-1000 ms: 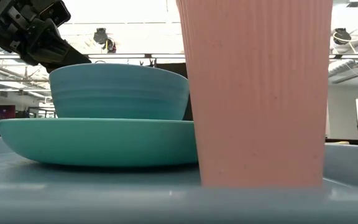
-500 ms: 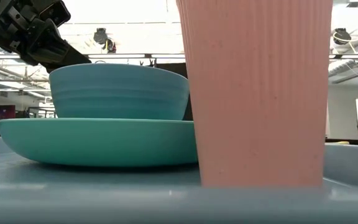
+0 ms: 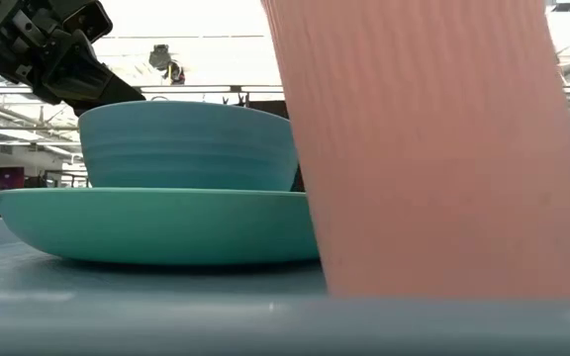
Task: Set up tray
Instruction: Put the pink cup on the blue tray to the bottom right of the light blue plate, then adjust the blue bowl on the light blue plate
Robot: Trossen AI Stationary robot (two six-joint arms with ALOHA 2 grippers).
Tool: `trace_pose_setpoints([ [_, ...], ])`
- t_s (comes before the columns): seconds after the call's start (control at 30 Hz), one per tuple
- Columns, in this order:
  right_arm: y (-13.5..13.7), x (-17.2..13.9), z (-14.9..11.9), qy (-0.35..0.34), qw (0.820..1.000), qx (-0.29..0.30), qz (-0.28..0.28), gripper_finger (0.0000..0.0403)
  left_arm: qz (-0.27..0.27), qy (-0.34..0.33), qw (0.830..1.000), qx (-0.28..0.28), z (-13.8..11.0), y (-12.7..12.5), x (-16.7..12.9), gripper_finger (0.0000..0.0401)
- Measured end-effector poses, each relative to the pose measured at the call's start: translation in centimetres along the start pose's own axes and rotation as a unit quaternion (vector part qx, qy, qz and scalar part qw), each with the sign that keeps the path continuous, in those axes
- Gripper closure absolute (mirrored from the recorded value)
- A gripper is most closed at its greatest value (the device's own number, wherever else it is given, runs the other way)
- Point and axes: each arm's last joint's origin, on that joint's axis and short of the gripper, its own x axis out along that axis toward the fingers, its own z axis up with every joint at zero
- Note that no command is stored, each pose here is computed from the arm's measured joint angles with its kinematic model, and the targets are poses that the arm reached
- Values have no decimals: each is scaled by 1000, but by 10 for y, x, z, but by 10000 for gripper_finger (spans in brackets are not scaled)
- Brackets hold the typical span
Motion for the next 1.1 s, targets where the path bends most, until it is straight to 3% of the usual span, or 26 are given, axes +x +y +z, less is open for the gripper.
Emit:
trace_pose_setpoints([
  [0.37,4,0,2,-11,1000,-6,17,403,0,0,1000,0,0,0,0,325],
  [0.63,3,0,3,-18,1000,-12,-1,403,0,1,1000,0,0,0,0,325],
  [0.83,2,-4,3,-43,995,-38,-80,403,1,0,1000,0,0,0,0,325],
  [1.1,14,-38,6,-109,975,-79,-179,403,6,-2,1000,-4,0,1,0,325],
])
